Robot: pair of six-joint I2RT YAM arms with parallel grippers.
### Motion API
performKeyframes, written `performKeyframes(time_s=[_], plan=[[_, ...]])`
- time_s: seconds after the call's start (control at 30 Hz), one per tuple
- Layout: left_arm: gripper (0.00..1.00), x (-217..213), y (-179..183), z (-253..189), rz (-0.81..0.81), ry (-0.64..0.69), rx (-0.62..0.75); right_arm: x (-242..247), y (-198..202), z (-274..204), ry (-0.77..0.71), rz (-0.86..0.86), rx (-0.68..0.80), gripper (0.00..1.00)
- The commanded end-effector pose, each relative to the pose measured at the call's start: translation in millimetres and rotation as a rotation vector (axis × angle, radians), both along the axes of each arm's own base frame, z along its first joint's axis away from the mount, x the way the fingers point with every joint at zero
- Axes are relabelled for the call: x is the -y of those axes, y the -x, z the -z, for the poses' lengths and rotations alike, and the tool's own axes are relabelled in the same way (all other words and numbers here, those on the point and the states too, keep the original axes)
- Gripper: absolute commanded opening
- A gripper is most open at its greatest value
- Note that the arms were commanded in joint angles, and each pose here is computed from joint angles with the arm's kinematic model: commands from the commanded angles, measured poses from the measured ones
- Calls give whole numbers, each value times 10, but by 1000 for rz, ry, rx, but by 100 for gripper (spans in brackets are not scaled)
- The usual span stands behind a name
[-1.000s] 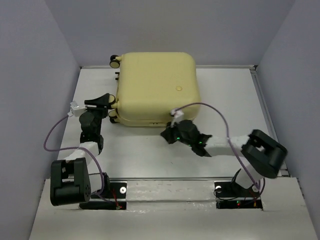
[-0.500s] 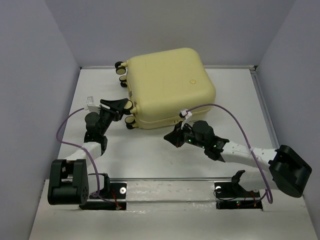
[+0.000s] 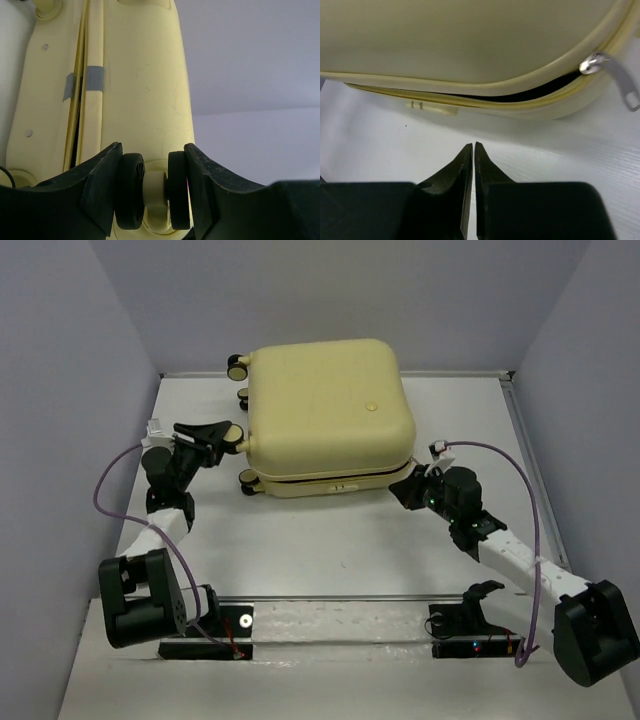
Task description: Pack the luggage
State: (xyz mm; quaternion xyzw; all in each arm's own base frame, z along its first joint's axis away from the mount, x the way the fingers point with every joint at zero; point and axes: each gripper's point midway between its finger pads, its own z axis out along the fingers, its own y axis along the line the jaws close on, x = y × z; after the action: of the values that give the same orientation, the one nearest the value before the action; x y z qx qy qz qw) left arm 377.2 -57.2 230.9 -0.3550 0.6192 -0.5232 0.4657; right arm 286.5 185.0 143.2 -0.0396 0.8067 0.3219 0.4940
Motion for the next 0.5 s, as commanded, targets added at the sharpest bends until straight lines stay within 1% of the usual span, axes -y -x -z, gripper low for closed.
performKeyframes(time_s=[0.0,0.03,0.07,0.1,0.13,0.2,0.23,0.33,0.37,0.4,0.47], plan=[[6,-574,-187,-489,-129,-67,118,165,-98,-212,-20,12,32,19],[6,-695,-191,-497,-147,-68,114,223,-149,-247,-16,25,40,36],[6,-747,-202,-463,-152,-66,103,211,-154,-209,-11,-24,27,45],[6,-791,-210,-457,-158,-65,99,281,-208,-215,-15,-40,24,53],[6,-807,-216,-466,-150,-64,98,251,-263,-304,-14,-76,44,57],[6,-842,-244,-428,-145,-55,85,250,-326,-277,31,-123,70,60],[6,-827,-245,-426,-138,-54,86,255,-359,-187,39,-141,47,62],[6,-719,-214,-380,-115,-67,84,237,-371,-234,46,-203,82,64],[6,-690,-206,-370,-110,-74,84,225,-356,-218,42,-232,83,67],[6,-643,-195,-380,-100,-77,87,177,-333,-250,40,-279,109,67],[6,-592,-184,-376,-86,-79,87,64,-241,-264,-1,-371,105,67]])
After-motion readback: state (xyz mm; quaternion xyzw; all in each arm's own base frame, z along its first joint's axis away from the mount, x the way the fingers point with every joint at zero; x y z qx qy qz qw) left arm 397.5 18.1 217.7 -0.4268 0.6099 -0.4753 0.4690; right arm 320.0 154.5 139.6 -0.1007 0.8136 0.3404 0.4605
